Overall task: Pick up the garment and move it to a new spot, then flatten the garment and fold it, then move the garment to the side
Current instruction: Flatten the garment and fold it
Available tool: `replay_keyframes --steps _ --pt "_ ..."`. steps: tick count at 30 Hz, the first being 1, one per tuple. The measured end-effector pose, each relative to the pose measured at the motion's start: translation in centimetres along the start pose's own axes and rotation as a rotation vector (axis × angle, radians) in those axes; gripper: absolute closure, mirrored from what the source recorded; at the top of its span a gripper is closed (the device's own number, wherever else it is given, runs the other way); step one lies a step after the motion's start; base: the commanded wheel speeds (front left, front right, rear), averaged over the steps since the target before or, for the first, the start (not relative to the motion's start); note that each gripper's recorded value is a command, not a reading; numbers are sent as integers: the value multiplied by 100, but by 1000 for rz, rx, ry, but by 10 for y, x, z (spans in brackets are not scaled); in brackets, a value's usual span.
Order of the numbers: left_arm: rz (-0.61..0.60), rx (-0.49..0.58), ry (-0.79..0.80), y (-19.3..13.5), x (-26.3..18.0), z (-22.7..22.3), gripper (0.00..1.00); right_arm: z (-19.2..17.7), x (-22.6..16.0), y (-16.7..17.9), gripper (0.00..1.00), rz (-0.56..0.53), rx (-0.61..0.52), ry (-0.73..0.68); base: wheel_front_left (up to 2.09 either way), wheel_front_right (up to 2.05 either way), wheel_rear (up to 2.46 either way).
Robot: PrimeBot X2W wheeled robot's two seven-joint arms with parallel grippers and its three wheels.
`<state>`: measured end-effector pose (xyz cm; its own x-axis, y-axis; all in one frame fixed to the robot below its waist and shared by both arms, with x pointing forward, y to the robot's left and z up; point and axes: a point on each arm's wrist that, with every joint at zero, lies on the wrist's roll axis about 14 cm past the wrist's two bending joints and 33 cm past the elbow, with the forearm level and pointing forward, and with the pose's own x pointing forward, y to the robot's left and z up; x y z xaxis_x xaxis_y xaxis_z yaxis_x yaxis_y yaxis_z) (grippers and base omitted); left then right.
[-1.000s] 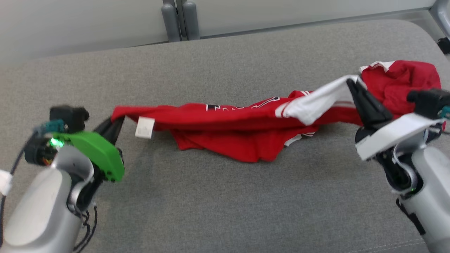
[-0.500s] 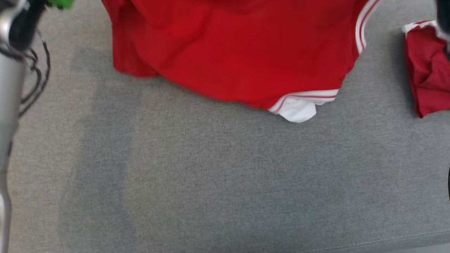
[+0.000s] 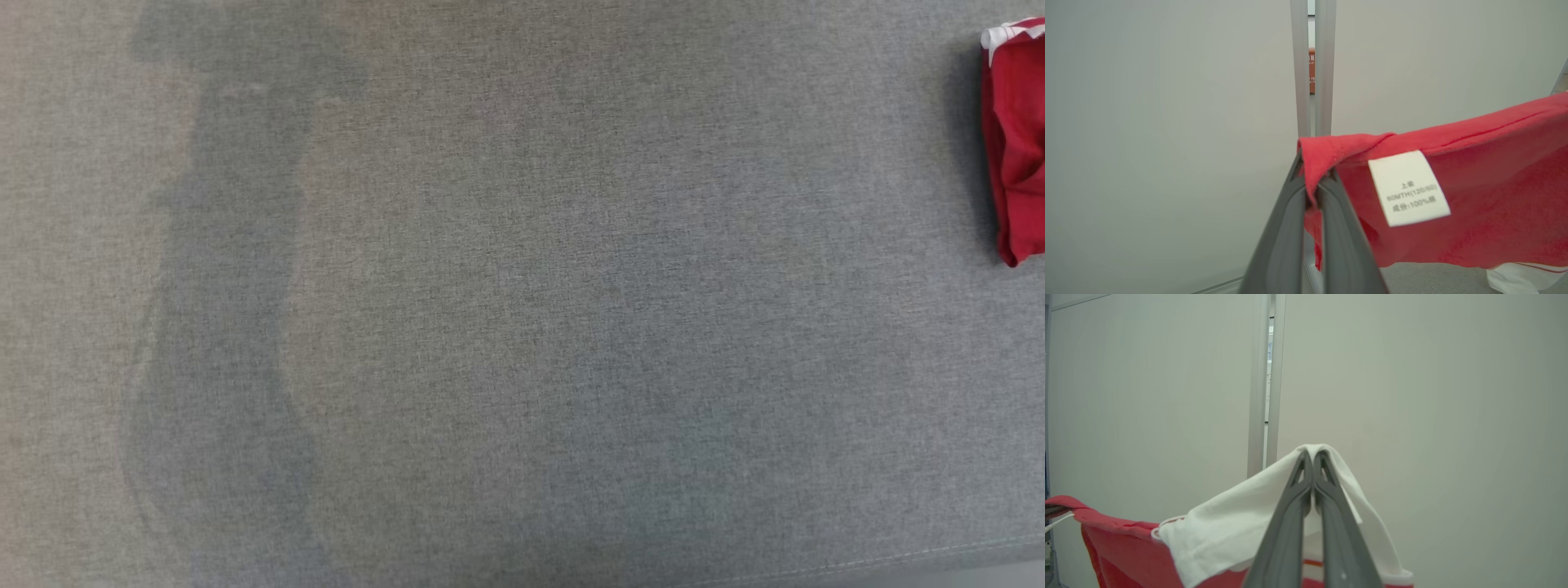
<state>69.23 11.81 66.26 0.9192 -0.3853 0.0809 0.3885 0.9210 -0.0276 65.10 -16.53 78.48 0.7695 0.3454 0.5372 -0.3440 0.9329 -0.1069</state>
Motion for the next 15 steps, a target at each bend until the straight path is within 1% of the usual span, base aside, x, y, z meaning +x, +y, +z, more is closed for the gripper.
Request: replay_keyframes --steps 5,7,9,13,15 --pt "-2 -22 36 -1 -1 -17 100 -7 -4 7 100 24 -11 41 0 0 0" --pt "-2 -22 92 -2 -8 -41 100 -20 -13 14 100 40 1 80 0 0 0" --pt "-17 -21 160 -8 -19 -72 100 -39 -29 21 100 55 11 141 0 0 0" --pt "-61 -10 265 -23 -45 -115 100 -60 -62 27 100 72 18 228 0 0 0" --pt "-81 -5 313 -29 -60 -133 100 -70 -80 34 100 112 -20 284 0 0 0"
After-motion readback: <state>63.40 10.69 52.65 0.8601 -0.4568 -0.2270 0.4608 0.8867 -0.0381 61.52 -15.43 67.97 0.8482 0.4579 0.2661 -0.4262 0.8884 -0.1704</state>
